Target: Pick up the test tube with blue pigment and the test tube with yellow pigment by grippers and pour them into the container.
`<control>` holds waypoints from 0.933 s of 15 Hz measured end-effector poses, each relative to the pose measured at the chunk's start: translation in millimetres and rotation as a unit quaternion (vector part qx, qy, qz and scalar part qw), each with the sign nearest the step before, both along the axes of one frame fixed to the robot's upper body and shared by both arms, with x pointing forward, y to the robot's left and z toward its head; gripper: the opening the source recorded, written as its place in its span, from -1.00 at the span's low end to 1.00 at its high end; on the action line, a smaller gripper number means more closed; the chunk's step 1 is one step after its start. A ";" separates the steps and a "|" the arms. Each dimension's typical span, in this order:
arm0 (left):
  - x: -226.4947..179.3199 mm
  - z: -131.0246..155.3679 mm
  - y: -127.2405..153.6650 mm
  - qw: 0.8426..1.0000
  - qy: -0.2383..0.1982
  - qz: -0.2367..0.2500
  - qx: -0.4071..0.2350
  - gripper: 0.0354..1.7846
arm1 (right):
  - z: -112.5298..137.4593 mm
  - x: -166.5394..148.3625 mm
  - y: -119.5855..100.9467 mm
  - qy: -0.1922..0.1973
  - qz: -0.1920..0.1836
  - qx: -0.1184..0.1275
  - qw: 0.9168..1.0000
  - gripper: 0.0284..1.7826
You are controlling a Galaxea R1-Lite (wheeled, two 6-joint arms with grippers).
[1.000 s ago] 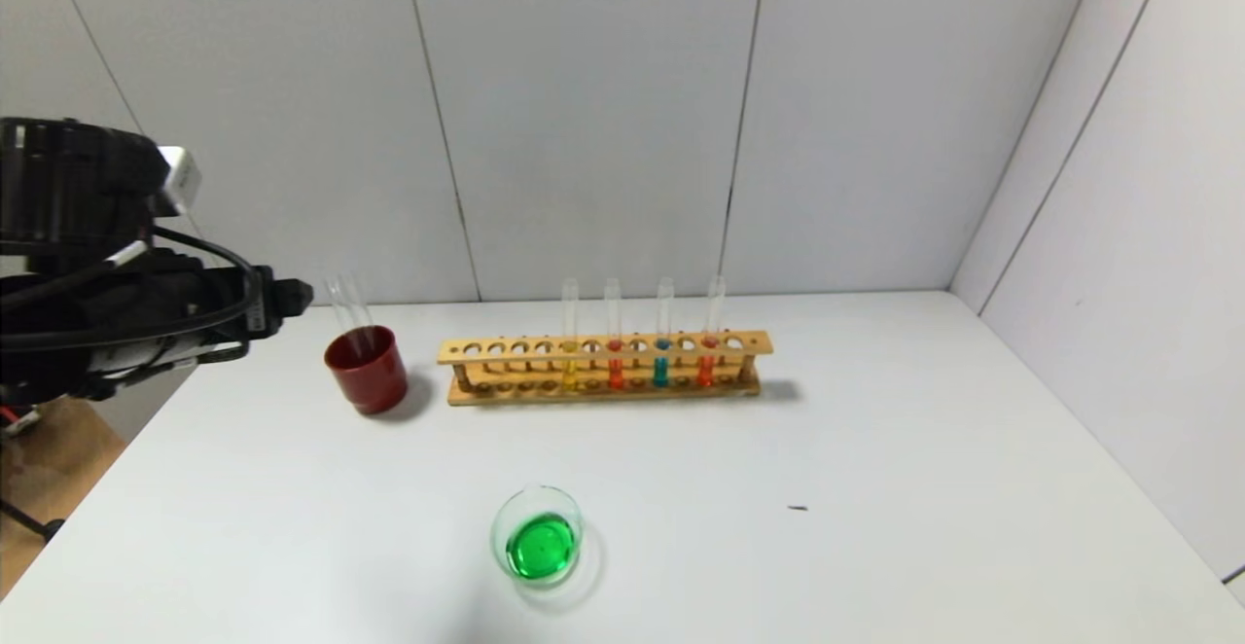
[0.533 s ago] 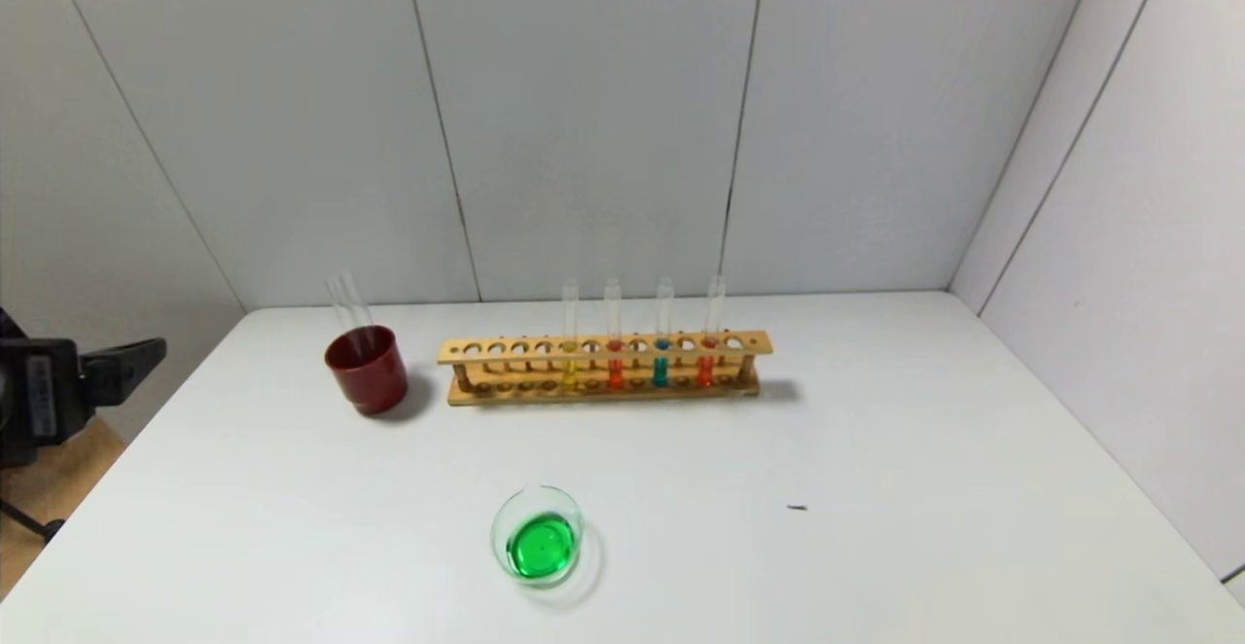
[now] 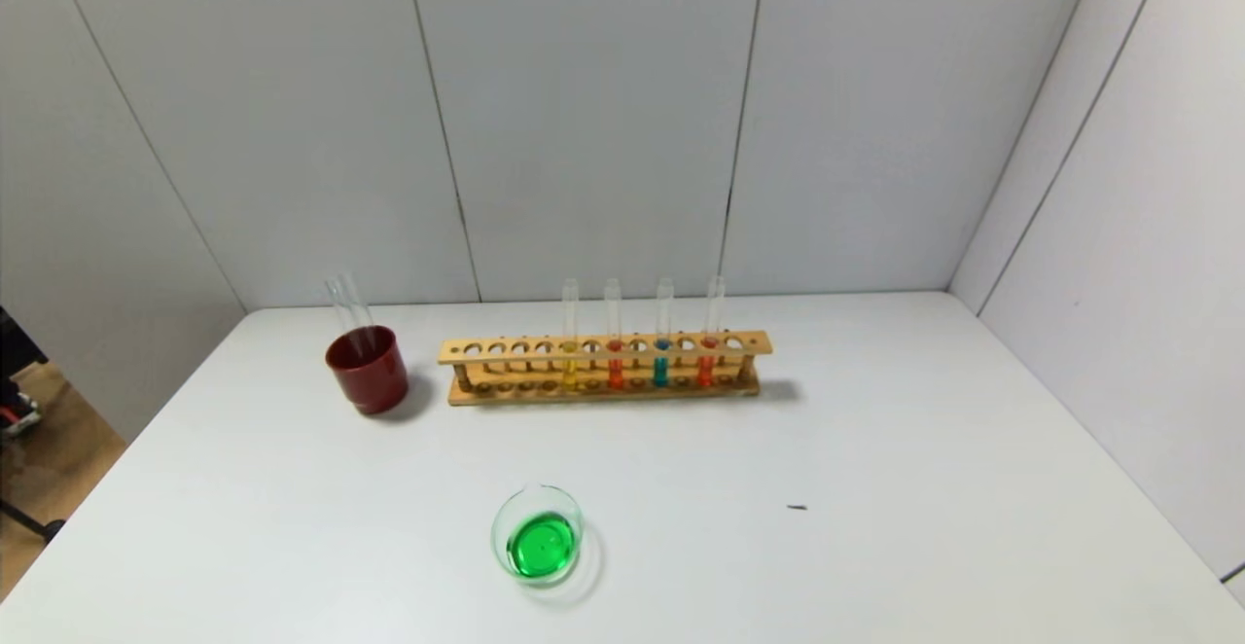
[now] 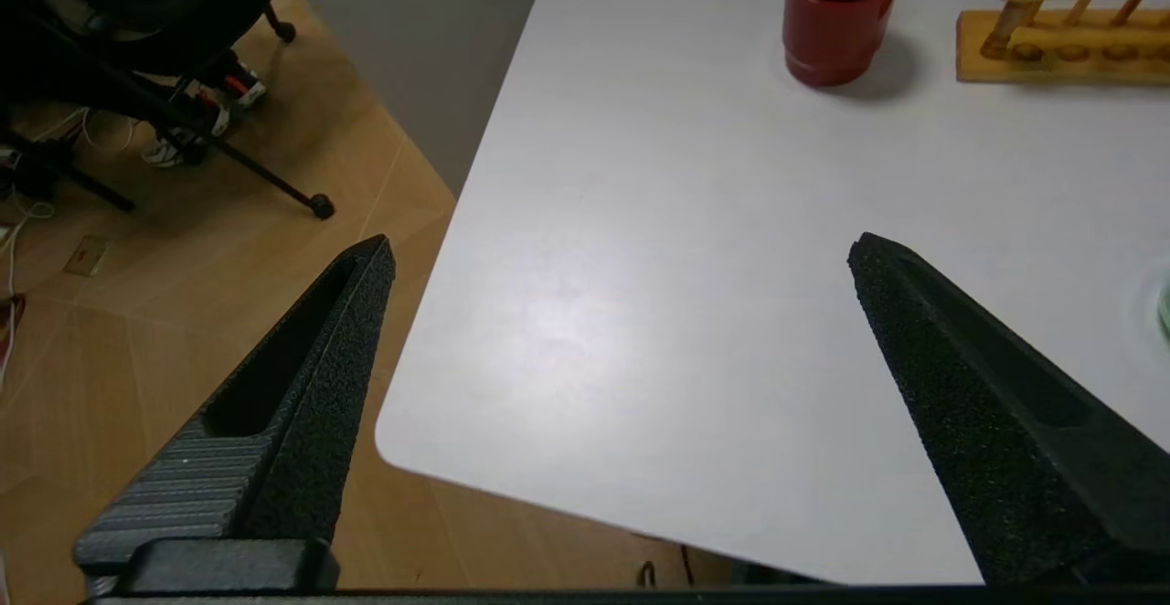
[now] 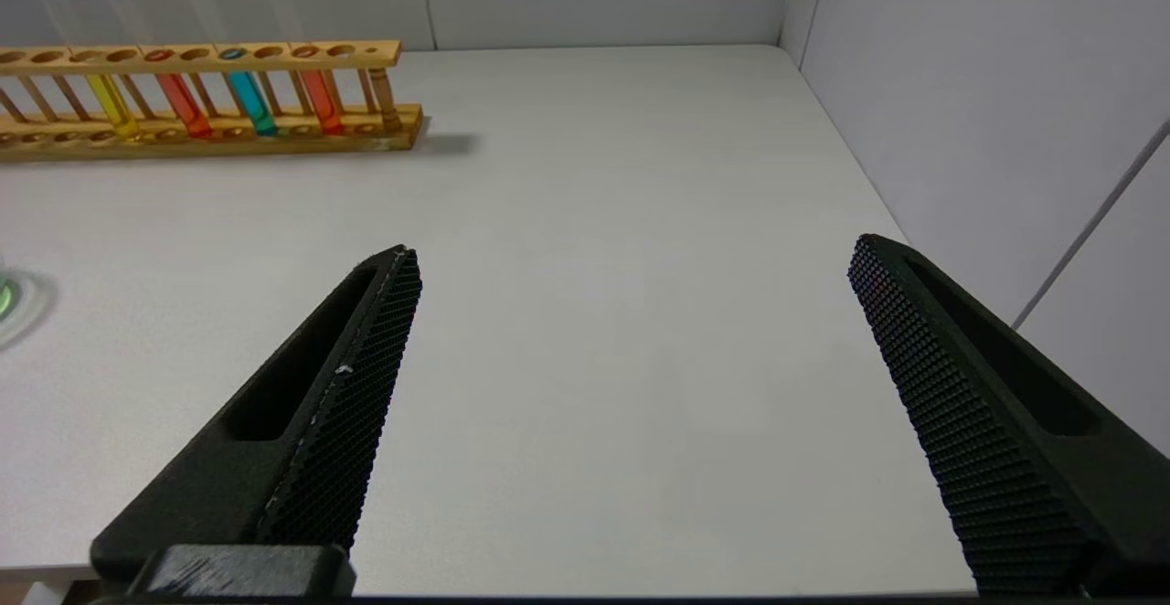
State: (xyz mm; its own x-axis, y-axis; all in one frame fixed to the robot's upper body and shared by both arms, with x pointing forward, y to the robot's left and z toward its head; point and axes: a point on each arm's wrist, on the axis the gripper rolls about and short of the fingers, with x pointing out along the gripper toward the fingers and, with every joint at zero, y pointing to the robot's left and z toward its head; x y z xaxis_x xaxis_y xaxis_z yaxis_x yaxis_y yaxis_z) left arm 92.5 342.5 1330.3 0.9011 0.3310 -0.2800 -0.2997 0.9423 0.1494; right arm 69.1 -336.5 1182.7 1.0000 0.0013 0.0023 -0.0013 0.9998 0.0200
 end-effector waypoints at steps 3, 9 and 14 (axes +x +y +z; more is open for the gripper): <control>-33.4 -21.5 2.6 1.000 -0.013 0.003 -0.004 0.95 | 0.0 0.0 0.0 0.000 0.000 0.000 1.000 0.92; -62.0 -61.6 0.6 0.998 -0.058 0.026 -0.020 0.95 | 0.0 0.0 0.0 0.000 0.000 0.000 1.000 0.92; -57.5 -106.5 -3.4 0.995 -0.074 -0.049 -0.034 0.95 | 0.0 0.0 0.0 0.000 0.000 0.000 1.000 0.92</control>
State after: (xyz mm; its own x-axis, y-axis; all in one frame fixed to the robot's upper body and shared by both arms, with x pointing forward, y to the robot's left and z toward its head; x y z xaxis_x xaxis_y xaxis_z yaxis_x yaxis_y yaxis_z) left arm 34.9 339.0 1223.8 0.9613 0.2243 -0.1599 -0.2200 0.9745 0.0443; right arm 69.1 -336.5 1182.8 1.0000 0.0013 0.0028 -0.0013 0.9998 0.0200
